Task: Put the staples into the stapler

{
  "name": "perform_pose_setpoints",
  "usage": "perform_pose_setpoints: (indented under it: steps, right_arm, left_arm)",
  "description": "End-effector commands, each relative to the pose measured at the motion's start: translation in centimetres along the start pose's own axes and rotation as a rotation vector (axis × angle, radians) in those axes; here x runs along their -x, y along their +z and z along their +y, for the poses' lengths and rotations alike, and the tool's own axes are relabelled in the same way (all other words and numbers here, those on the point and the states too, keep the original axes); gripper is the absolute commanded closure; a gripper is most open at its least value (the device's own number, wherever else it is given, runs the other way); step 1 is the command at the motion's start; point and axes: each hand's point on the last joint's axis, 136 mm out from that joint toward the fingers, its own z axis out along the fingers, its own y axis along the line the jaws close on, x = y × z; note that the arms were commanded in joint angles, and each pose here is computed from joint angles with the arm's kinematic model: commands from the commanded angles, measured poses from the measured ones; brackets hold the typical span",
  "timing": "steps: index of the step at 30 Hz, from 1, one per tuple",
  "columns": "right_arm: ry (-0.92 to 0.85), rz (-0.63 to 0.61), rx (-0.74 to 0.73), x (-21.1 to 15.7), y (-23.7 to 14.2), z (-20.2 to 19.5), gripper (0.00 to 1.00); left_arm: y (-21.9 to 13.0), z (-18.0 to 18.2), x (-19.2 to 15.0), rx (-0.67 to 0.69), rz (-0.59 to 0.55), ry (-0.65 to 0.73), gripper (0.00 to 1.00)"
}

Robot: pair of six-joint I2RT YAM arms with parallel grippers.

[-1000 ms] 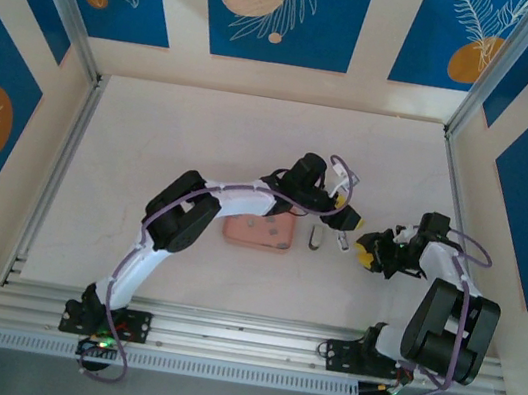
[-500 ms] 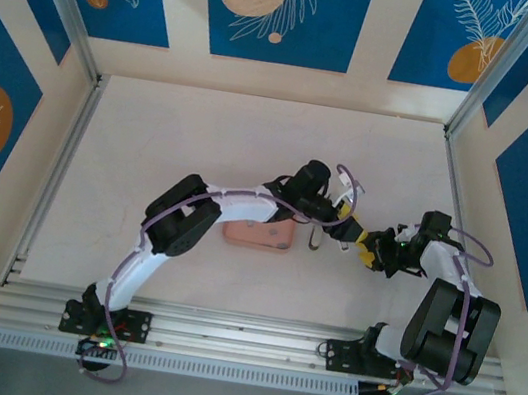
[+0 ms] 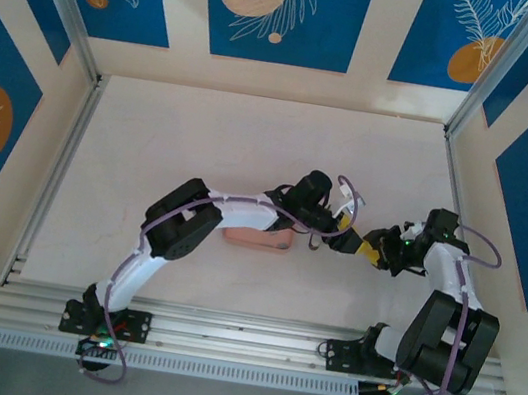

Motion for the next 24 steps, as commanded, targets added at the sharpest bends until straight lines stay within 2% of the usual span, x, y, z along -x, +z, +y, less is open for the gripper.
perform_pose_setpoints:
  steps: [1, 8, 13, 17, 20, 24]
  right_arm:
    - [-0.030, 0.017, 0.032, -0.4, -0.6, 1.8, 0.64]
    - [-0.075, 0.065, 0.001, -0.6, 1.3, 3.3, 0.64]
    - [-0.085, 0.103, -0.033, -0.8, 3.0, 3.4, 0.65]
    - [-0.041, 0.121, -0.099, -1.1, 4.6, 0.9, 0.72]
    - [0.010, 0.125, -0.221, -1.5, 5.5, -2.4, 0.80]
    - [0.035, 0.125, -0.281, -1.6, 5.9, -4.2, 0.82]
  left_arm:
    - [-2.0, -1.4, 3.6, 0.070, -0.095, 0.070, 0.15]
    - [-6.8, 1.9, 5.4, 0.287, -0.177, 0.077, 0.15]
    - [-9.4, 3.5, 5.4, 0.348, -0.201, 0.070, 0.15]
    - [-10.1, 3.9, 5.4, 0.355, -0.209, 0.065, 0.14]
    - [-10.1, 4.1, 5.3, 0.349, -0.212, 0.060, 0.14]
    - [-10.0, 4.3, 5.1, 0.346, -0.212, 0.052, 0.15]
